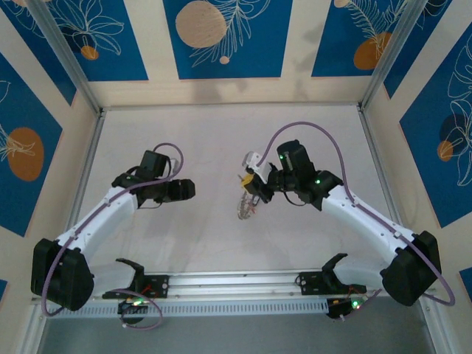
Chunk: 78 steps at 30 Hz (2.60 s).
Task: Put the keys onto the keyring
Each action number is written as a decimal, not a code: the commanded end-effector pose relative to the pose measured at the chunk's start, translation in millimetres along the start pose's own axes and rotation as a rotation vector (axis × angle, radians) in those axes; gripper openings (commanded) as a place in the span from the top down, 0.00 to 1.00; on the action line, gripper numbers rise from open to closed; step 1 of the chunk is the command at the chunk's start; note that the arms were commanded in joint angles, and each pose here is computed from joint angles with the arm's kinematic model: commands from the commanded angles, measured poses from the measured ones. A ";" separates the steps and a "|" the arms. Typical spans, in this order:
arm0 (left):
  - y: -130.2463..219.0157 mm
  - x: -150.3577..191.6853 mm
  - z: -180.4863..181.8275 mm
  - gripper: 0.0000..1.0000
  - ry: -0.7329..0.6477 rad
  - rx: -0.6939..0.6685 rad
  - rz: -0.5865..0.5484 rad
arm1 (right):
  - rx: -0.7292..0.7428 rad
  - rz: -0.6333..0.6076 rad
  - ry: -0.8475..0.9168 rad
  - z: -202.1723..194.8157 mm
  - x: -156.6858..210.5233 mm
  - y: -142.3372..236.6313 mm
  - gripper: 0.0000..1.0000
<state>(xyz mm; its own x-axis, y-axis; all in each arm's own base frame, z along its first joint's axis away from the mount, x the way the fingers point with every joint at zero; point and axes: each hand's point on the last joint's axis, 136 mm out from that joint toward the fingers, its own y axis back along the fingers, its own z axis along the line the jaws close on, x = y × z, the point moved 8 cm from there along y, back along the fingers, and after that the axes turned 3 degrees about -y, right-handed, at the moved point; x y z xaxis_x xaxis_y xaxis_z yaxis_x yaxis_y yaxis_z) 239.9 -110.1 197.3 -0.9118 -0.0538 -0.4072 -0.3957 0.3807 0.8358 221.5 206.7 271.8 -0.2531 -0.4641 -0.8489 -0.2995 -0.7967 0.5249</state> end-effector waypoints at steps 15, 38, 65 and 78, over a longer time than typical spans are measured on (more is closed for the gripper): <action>22.3 -9.4 18.3 0.25 0.061 -0.036 -0.052 | -0.001 -0.100 -0.091 -56.7 -55.0 -43.5 1.00; 25.4 -4.5 36.6 0.25 0.123 -0.021 -0.030 | 0.092 -0.016 -0.264 -129.3 -35.1 -98.0 1.00; 2.9 -6.8 44.1 0.24 0.199 -0.035 -0.005 | 0.238 -0.070 -0.864 -235.1 91.5 -50.1 1.00; 15.7 -10.1 47.0 0.00 0.188 -0.065 -0.165 | 0.368 -0.132 -1.270 -255.8 164.5 -23.4 0.93</action>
<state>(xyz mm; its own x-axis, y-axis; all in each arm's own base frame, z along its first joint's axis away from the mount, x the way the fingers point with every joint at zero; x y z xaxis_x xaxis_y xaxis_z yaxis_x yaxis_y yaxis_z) 243.0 -67.3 183.8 -0.8865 -0.2581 -0.3842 -0.4553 0.3376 0.8239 420.9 57.7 98.1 -0.8497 0.3660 -0.3795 -0.5270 -0.5689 0.6314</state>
